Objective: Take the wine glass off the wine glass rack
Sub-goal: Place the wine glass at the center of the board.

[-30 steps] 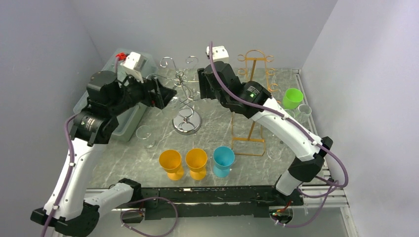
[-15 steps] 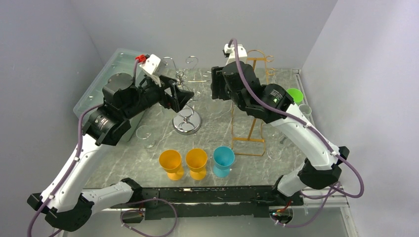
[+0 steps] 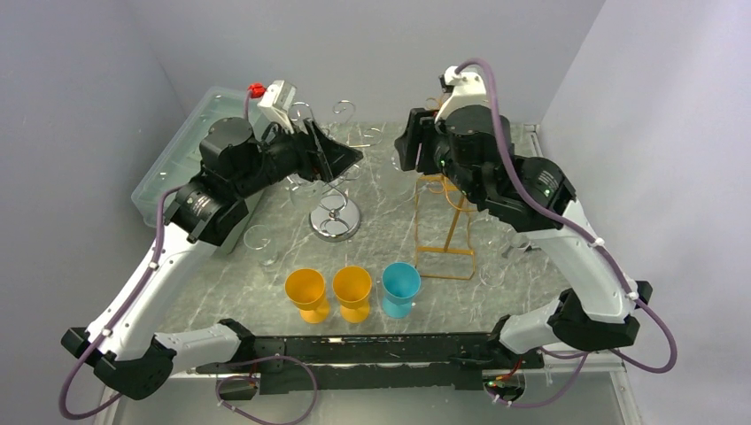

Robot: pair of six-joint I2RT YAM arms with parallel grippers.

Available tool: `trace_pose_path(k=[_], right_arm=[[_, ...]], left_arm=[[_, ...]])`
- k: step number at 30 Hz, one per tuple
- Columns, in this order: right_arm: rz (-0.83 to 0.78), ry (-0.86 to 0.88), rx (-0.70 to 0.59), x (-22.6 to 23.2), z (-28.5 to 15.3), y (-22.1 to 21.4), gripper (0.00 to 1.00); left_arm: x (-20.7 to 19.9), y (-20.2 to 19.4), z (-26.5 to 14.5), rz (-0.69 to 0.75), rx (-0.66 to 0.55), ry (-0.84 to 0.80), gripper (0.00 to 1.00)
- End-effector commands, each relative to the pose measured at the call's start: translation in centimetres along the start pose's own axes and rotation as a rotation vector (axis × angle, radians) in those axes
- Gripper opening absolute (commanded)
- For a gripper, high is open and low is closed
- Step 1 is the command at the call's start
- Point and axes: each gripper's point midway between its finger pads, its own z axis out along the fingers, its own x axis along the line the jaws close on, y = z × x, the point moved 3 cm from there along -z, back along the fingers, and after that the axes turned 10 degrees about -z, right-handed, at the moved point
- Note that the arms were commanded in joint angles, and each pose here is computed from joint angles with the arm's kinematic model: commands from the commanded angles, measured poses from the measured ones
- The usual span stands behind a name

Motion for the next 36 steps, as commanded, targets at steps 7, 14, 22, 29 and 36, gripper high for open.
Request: trace_pose_path(k=[7, 14, 22, 29, 36], right_arm=[[0.173, 0.115, -0.279, 0.0, -4.1, 7.7, 0.27], [0.215, 0.145, -0.328, 0.2, -3.7, 9.5, 0.28], [0.312, 0.338, -0.346, 0.0, -2.1, 11.0, 0.27], [0.389, 0.498, -0.346, 0.4, -1.3, 11.8, 0.26], [0.454, 0.617, -0.326, 1.0, -0.5, 11.4, 0.26]], left_arm=[[-4.2, 1.2, -1.1, -0.34, -0.012, -0.154, 0.74], [-3.3, 1.9, -2.0, -0.462, -0.023, -0.183, 0.71], [-2.7, 2.9, -1.7, -0.536, -0.011, -0.271, 0.68], [-2.9, 4.0, -1.1, -0.554, -0.014, -0.321, 0.66], [-3.4, 4.7, -0.5, -0.584, -0.023, -0.408, 0.62]])
